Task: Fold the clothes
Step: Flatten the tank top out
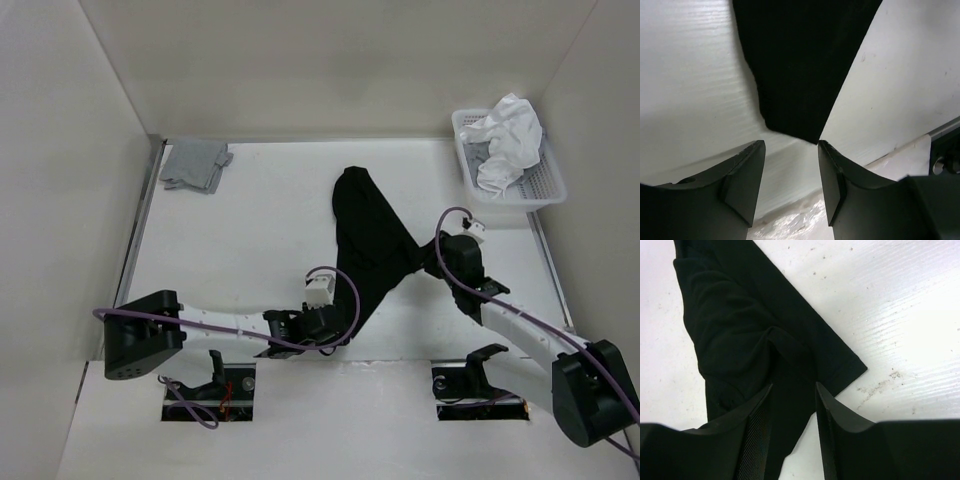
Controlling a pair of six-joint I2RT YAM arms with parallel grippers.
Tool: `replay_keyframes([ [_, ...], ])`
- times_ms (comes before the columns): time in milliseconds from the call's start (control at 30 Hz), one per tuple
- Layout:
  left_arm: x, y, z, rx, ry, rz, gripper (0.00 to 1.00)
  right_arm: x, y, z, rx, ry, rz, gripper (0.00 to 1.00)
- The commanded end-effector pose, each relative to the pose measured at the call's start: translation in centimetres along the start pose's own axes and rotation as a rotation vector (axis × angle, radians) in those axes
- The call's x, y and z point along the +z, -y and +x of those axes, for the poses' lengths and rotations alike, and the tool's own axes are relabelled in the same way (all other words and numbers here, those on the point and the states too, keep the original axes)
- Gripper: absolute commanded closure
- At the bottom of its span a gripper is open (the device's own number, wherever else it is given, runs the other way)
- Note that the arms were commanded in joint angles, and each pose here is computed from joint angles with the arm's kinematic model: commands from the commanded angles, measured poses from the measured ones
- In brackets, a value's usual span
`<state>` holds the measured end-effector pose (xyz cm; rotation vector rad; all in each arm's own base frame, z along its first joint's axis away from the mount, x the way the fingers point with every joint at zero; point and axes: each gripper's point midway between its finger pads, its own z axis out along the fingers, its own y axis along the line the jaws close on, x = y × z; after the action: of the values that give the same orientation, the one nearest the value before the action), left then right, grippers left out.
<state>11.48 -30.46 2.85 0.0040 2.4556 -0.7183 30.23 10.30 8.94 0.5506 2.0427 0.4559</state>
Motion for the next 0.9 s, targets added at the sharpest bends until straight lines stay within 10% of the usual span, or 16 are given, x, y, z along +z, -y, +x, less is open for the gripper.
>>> replay_keyframes([
  [0,0.6,1.3,-0.7,-0.015,0.03,0.016,0.55,0.8,-0.7,-0.6,-0.013,0.001,0.002,0.56],
  [267,1.4,0.2,-1.6,-0.035,0.057,0.003,0.7,4.0,-2.4,2.2,-0.089,-0.108,0.026,0.57],
  [467,1.0,0.5,-4.5,-0.051,0.129,0.044,0.93,5.0,-3.6,0.6,-0.084,-0.036,0.047,0.96],
  [633,-2.0,1.3,-9.9,-0.101,0.266,0.13,0.97,2.5,-5.6,-2.4,-0.074,0.055,-0.006,1.0],
  [867,-3.9,0.4,-11.9,-0.161,0.313,0.169,0.97,3.1,-3.1,0.7,-0.178,-0.083,0.073,0.51],
])
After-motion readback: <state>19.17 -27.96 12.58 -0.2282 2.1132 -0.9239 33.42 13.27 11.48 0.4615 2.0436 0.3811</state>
